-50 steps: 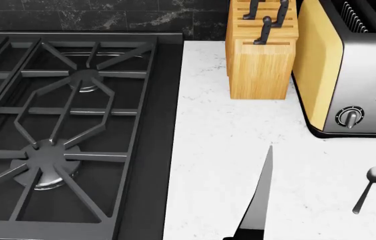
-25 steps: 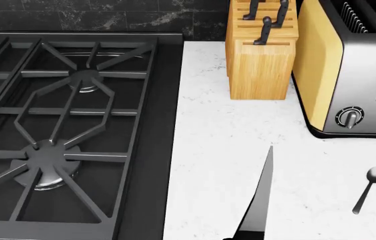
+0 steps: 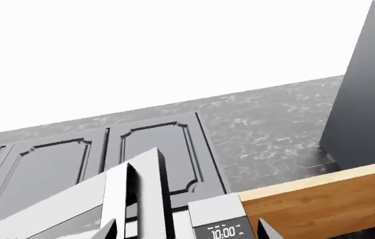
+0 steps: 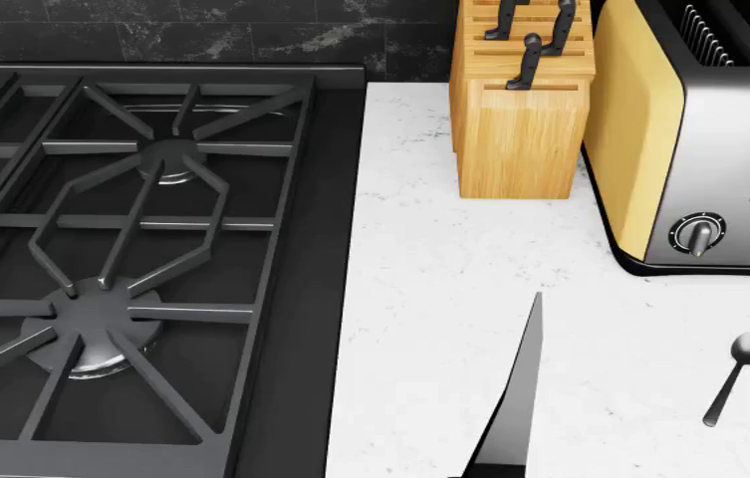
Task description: Open the microwave door
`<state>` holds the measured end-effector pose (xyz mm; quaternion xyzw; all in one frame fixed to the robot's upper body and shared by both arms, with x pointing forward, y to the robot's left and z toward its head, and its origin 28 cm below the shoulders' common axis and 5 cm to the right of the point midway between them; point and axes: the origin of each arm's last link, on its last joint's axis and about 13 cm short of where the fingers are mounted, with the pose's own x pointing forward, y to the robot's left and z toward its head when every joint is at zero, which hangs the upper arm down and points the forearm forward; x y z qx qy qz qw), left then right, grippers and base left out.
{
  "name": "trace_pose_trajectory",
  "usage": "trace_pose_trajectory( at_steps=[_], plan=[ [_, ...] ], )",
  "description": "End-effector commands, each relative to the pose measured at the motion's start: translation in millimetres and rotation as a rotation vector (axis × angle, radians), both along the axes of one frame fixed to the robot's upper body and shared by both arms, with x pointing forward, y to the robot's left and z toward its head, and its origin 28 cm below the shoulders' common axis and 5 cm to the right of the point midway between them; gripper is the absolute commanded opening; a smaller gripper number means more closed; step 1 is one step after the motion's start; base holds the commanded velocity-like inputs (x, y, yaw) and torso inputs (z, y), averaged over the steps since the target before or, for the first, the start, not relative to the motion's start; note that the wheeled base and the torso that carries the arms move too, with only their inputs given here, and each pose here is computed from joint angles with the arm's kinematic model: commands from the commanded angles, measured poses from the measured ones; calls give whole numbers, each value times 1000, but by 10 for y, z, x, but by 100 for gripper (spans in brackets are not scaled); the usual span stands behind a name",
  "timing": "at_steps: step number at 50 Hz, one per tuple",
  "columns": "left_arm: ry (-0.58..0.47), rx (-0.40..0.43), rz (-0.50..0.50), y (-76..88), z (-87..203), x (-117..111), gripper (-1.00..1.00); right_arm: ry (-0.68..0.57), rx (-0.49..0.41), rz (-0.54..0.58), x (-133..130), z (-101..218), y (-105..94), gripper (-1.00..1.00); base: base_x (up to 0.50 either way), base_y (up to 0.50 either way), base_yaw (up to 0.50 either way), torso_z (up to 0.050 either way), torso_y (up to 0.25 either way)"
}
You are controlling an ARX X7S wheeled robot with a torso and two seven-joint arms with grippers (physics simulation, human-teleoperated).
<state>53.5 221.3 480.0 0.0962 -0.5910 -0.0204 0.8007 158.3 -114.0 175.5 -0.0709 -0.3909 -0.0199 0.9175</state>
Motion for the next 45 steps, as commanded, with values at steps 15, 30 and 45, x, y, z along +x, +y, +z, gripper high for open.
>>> trace_pose_trajectory(
  at_steps=[15,30,45],
  plan=[
    [-123,140,397,-117,83,496,100,-4,1,8,-23,7,7,100,0,0,0,0,0],
    [-122,192,463,-183,26,658,100,-2,0,8,-23,-3,7,100,0,0,0,0,0],
    [-164,227,619,-183,20,944,100,-7,0,11,-40,13,6,100,0,0,0,0,0]
  ],
)
